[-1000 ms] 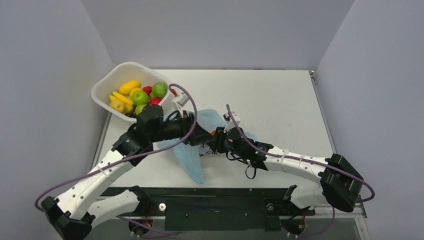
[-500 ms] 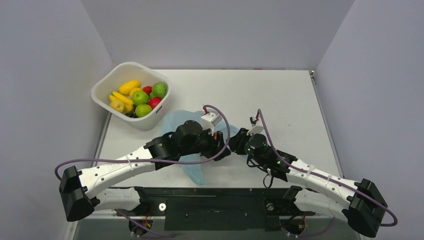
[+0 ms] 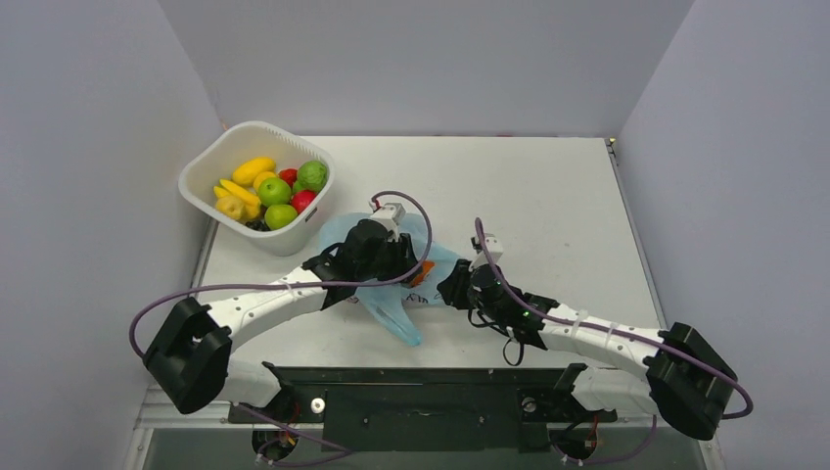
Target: Take the fake fruits out of the plastic bag
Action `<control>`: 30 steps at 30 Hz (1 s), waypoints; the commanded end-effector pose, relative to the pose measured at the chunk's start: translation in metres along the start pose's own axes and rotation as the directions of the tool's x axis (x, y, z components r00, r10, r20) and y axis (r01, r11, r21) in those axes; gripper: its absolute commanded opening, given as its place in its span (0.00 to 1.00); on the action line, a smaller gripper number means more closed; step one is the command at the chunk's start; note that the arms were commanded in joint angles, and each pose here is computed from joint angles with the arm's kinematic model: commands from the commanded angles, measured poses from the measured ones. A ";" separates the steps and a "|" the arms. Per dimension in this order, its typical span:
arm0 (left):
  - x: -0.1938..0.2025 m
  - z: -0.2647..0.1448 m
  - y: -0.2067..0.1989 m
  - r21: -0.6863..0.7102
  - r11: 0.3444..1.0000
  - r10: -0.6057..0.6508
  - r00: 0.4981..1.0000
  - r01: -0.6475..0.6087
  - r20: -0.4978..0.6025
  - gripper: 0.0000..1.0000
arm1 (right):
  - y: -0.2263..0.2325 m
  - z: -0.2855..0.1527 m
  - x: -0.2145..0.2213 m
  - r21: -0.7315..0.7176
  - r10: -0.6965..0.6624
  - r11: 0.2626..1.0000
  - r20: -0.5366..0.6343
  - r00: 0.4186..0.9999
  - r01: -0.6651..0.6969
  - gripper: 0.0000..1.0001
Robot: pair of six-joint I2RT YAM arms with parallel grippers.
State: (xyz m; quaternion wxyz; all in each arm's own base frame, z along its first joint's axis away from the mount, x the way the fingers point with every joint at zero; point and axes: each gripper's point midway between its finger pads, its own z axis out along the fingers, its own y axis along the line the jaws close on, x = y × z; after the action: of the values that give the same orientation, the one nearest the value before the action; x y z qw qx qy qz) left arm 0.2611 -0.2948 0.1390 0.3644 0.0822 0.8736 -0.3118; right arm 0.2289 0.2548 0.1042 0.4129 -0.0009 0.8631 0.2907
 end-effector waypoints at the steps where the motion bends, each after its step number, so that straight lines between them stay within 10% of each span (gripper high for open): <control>1: 0.012 0.011 0.040 -0.153 0.986 0.057 0.995 -0.069 -0.081 0.42 | 0.000 0.015 0.006 -0.004 -0.038 0.999 0.000 0.999 0.038 0.23; 12: 0.009 -0.063 0.154 -0.619 0.783 0.066 0.998 -0.054 -0.003 0.59 | -0.083 0.002 0.045 0.284 0.010 0.959 -0.017 1.000 -0.005 0.23; 21: -0.010 -0.092 0.011 0.046 0.999 -0.015 1.000 0.015 -0.007 0.60 | -0.013 -0.047 0.023 -0.026 -0.191 0.982 -0.105 0.976 0.190 0.49; 30: -0.013 -0.152 -0.015 0.058 0.995 0.082 0.991 -0.076 -0.106 0.61 | -0.006 -0.070 -0.020 -0.002 -0.312 0.950 -0.038 0.949 0.312 0.74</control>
State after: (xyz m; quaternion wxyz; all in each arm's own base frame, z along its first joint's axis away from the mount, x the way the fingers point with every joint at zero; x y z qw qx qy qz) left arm 0.2082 -0.2154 0.2386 0.3779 0.0862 0.8618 -0.3272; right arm 0.1858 0.2180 0.1520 0.4398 -0.1024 0.8490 0.2745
